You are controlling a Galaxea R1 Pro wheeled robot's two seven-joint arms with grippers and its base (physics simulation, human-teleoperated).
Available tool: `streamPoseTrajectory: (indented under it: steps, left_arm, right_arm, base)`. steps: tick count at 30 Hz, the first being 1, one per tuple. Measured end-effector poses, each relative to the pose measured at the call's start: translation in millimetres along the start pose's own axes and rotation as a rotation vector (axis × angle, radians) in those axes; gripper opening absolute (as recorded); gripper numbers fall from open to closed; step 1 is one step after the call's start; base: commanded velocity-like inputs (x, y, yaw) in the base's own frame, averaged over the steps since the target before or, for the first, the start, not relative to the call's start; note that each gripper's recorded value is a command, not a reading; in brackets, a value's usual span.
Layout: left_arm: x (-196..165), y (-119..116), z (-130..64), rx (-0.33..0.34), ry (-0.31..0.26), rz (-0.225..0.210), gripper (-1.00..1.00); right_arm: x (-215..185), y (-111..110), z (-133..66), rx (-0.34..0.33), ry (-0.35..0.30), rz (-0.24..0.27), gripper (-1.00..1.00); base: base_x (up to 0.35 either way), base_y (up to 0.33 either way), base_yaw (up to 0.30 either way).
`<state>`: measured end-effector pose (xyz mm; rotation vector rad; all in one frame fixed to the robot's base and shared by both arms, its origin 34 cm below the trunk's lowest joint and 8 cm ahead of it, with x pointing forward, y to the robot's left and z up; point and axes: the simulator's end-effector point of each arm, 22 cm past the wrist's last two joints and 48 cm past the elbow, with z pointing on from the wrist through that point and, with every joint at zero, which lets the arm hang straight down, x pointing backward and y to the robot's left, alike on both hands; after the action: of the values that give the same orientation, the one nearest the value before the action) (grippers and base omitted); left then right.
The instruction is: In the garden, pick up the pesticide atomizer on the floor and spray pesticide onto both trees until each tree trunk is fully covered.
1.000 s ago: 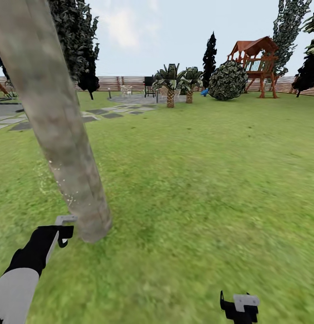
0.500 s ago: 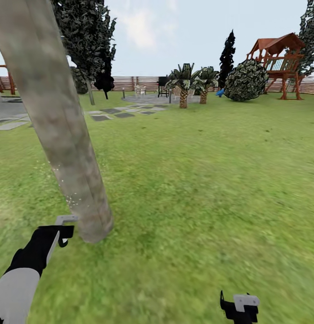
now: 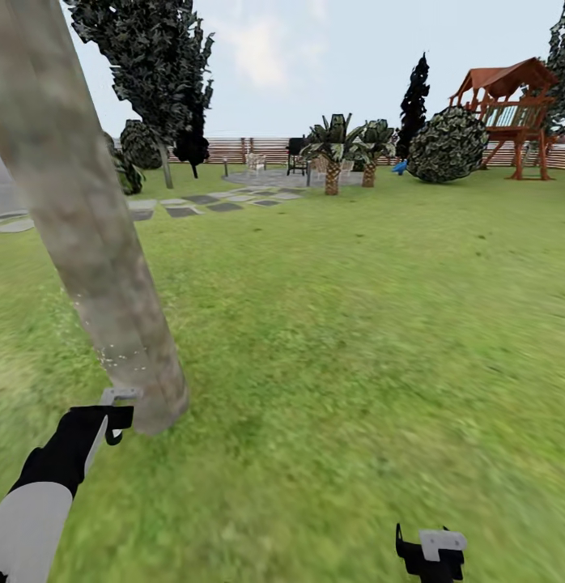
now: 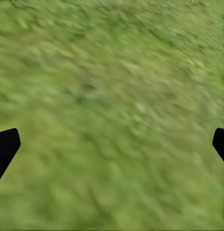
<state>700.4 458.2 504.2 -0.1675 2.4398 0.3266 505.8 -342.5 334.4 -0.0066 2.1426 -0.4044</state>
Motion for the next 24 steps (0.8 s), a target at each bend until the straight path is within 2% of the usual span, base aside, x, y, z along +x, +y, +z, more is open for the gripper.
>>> streamPoseTrajectory:
  steps: [7,18,24]
  left_arm:
    - [0.3,-0.9,0.1,0.001,0.001,0.001,-1.00]
    - [0.2,-0.5,0.0,-0.001,0.000,0.002,-1.00]
    - [0.5,-0.7,0.1,-0.001,0.001,0.003,-1.00]
  right_arm:
    - [0.0,0.1,0.0,0.000,0.000,0.000,1.00]
    - [0.1,0.1,0.0,0.000,0.000,0.000,1.00]
    - [0.0,0.1,0.0,0.000,0.000,0.000,1.00]
  base:
    - [0.014,-0.275,0.257]
    - [0.111,-0.275,0.011]
    - [0.114,-0.275,0.182]
